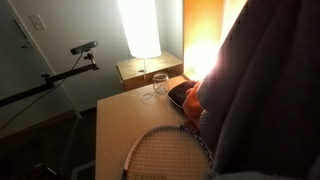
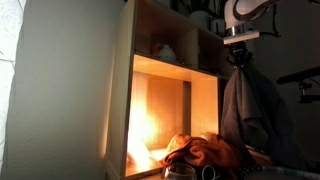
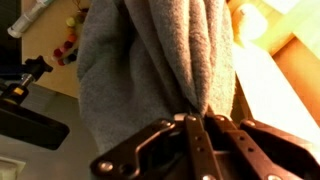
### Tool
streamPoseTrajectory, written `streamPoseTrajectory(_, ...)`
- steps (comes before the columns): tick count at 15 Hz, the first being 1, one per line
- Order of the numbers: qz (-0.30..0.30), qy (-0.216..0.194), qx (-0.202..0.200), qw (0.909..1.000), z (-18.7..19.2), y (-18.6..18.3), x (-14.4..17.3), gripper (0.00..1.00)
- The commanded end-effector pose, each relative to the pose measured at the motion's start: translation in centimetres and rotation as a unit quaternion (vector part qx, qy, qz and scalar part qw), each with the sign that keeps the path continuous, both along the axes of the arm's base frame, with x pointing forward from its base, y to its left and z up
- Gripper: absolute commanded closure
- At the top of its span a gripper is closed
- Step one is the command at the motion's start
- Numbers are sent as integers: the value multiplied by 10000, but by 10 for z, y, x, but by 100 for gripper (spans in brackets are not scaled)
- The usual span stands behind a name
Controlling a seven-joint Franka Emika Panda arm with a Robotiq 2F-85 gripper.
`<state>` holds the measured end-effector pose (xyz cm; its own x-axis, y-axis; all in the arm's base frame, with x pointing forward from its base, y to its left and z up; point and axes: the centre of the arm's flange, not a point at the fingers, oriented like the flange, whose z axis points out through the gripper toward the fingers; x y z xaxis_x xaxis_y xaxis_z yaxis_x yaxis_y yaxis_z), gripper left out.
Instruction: Put the towel on the table
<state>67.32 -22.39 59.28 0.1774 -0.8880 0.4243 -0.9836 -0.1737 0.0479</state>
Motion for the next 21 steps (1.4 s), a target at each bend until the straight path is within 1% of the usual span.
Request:
streamPoseTrajectory(1,278,-229,19,9994,29,8,-18,93)
streamPoseTrajectory(5,530,-328,-88,9980,54,25,-25,93)
streamPoseTrajectory(10,1047,-307,-367,9933,76,66,-25,93)
streamPoseTrajectory(16,1523,-235,-766,9851,86,114,-22,93)
streamPoseTrajectory(21,1990,-121,-1060,9742,86,149,-21,93)
